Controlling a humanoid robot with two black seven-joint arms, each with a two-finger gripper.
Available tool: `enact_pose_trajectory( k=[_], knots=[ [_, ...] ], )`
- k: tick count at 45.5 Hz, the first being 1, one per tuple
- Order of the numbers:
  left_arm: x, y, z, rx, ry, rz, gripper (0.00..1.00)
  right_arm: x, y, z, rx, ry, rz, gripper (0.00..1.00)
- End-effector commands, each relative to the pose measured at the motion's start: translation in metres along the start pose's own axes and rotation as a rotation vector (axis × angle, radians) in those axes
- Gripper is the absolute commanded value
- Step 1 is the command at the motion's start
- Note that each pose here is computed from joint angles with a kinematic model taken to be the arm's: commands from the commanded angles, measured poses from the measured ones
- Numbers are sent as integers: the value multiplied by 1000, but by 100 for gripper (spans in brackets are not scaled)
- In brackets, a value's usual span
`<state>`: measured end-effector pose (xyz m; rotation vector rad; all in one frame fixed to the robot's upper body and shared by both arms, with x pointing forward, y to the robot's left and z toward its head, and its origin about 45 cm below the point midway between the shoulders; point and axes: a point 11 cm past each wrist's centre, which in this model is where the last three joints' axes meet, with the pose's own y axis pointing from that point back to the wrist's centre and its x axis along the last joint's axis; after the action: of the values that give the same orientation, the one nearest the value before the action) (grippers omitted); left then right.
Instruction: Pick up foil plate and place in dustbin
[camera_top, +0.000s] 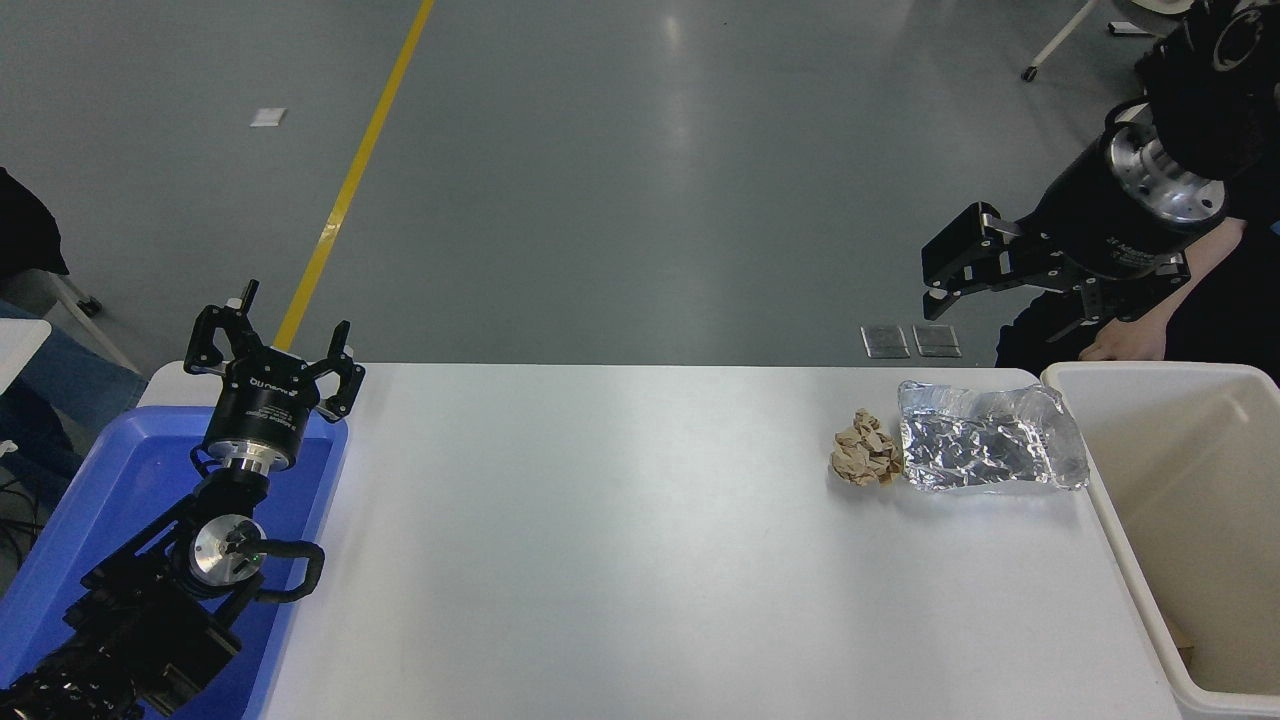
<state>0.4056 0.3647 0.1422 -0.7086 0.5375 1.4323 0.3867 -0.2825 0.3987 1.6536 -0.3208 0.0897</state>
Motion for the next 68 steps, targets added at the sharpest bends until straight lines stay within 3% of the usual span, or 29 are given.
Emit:
enact_pose_trajectory(
  k=[1,44,60,68],
  knots=[
    [0,0,0,-1,0,0,98,7,4,2,16,-26,25,100],
    [-1,0,0,1,0,-1,98,30,27,6,51,-78,123,100],
    [-1,0,0,1,0,-1,98,75,-33,92,-72,-194,216,100],
    [-1,0,0,-1,1,-3,98,77,-80,140,-177,-218,305,100]
  ],
)
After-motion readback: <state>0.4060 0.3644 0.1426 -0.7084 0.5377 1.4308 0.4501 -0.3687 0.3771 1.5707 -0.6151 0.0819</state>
